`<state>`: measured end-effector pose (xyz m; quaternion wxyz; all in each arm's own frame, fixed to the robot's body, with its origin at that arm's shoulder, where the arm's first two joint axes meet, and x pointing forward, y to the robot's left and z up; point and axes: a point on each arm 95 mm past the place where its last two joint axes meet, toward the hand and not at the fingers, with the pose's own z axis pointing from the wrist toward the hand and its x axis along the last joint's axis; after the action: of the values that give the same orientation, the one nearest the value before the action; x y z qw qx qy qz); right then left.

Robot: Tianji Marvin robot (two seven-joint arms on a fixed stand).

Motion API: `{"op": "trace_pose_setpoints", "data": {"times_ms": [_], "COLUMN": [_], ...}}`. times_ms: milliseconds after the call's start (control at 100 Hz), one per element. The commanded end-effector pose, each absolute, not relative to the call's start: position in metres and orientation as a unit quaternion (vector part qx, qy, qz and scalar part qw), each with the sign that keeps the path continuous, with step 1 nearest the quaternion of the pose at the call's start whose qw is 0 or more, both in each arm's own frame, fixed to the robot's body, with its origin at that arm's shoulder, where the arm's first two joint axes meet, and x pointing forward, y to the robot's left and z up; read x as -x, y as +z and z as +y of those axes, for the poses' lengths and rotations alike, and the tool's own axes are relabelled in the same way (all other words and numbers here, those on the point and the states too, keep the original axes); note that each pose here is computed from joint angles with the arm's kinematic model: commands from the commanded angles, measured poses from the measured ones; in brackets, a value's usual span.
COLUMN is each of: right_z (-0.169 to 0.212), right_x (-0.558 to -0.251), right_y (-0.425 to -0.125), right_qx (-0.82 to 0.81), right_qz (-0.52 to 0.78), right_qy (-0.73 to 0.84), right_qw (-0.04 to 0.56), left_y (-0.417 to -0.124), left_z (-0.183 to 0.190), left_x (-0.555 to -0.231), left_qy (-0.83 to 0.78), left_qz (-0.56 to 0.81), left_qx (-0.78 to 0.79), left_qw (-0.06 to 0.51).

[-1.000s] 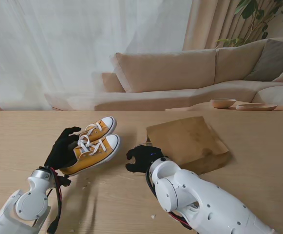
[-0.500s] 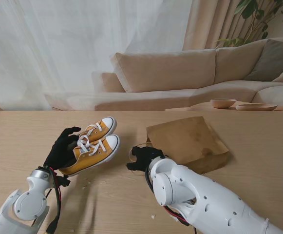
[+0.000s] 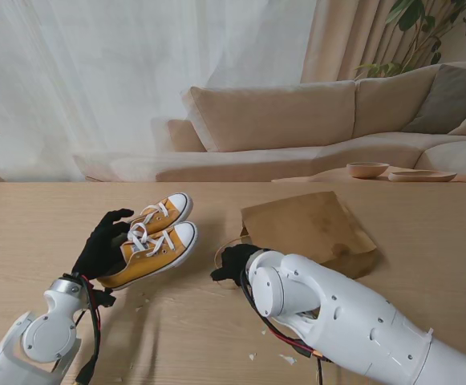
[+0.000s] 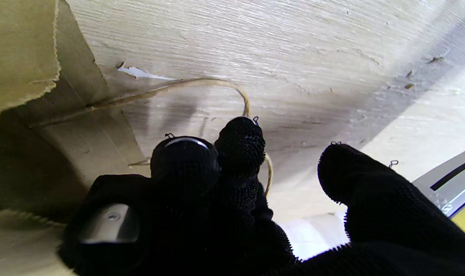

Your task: Bag the shoes

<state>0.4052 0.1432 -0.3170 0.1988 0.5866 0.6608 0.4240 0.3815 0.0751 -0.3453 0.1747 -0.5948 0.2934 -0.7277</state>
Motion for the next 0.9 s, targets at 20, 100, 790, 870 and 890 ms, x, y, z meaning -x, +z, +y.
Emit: {"op": "trace_pose_setpoints", "data": {"times_ms": [20, 100, 790, 870, 890], "right_z": [0.149, 0.150, 0.147, 0.145, 0.145], "right_x": [-0.403, -0.404, -0.388, -0.388, -0.388], "right_y": [-0.319, -0.317, -0.276, -0.268, -0.266], "right_qx": [-0.586, -0.584, -0.567, -0.562, -0.562], "right_qz": [0.660, 0.657, 0.631, 0.628, 0.627], "right_qy": [0.430, 0.437, 0.486, 0.493, 0.494], "right_qw": [0.188, 0.188, 0.209, 0.217, 0.217], "left_y": [-0.334, -0.335, -0.335, -0.335, -0.335], "left_z": [0.071, 0.071, 0.067, 0.065, 0.064], "left_x": [-0.385, -0.385, -0.384, -0.382, -0.382], "left_qy": [-0.739, -0.738, -0.729, -0.725, -0.723], "left_qz": [0.289, 0.289, 0.306, 0.314, 0.317], "left_qx": [0.585, 0.586, 0.588, 0.590, 0.591], "left_qw": [0.170, 0.169, 0.167, 0.165, 0.165]}}
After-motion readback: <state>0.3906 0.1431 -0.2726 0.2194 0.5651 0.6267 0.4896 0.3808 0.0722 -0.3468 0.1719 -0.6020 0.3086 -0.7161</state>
